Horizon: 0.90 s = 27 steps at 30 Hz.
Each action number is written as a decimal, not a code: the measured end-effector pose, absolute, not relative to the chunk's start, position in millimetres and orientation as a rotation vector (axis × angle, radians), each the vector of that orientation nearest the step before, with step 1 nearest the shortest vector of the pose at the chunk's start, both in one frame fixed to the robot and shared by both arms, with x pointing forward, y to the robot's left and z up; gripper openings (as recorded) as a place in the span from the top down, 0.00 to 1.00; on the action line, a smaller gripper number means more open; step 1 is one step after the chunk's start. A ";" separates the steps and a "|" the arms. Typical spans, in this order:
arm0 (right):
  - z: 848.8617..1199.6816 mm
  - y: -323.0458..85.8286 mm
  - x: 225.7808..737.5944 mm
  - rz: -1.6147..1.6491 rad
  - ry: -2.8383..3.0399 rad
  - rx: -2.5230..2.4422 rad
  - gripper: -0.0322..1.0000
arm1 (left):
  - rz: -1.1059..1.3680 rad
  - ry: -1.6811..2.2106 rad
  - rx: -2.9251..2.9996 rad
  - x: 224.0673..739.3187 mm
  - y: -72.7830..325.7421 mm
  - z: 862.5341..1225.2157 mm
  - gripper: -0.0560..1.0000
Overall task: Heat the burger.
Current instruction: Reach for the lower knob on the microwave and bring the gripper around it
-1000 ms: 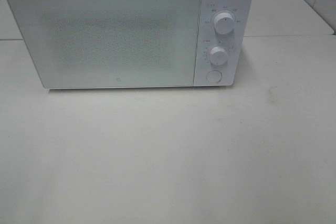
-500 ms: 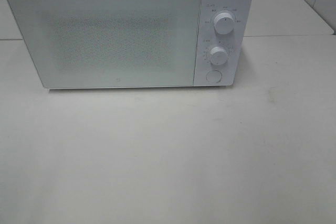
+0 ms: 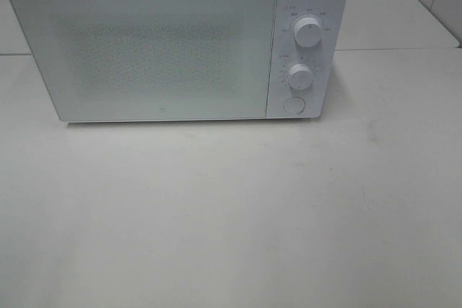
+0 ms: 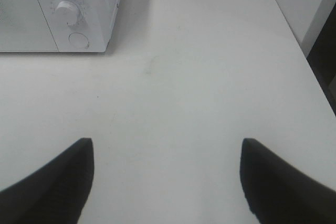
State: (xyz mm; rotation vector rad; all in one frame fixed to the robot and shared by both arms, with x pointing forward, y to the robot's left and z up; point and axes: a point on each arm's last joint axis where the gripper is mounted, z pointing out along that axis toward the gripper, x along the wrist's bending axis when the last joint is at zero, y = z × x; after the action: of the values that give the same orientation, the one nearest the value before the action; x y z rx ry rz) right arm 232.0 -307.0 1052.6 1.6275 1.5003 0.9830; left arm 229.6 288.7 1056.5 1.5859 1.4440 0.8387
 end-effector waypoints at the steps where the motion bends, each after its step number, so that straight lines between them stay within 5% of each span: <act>1: 1052.6 -307.0 232.0 0.983 1.500 1.628 0.24 | 0.839 1.444 1.586 229.6 288.7 1056.5 0.01; 15: 1070.3 -301.9 274.0 1.014 1.495 1.582 0.24 | 0.839 1.444 1.586 229.6 288.7 1056.5 0.01; 27: 1044.8 -293.9 336.3 0.970 1.575 1.607 0.24 | 0.838 1.445 1.584 229.6 288.7 1056.5 0.01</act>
State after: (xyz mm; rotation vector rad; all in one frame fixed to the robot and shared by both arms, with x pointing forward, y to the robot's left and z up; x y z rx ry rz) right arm 336.3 -293.9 1044.8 1.6074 1.5753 0.9697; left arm 229.6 288.7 1056.5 1.5842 1.4453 0.8375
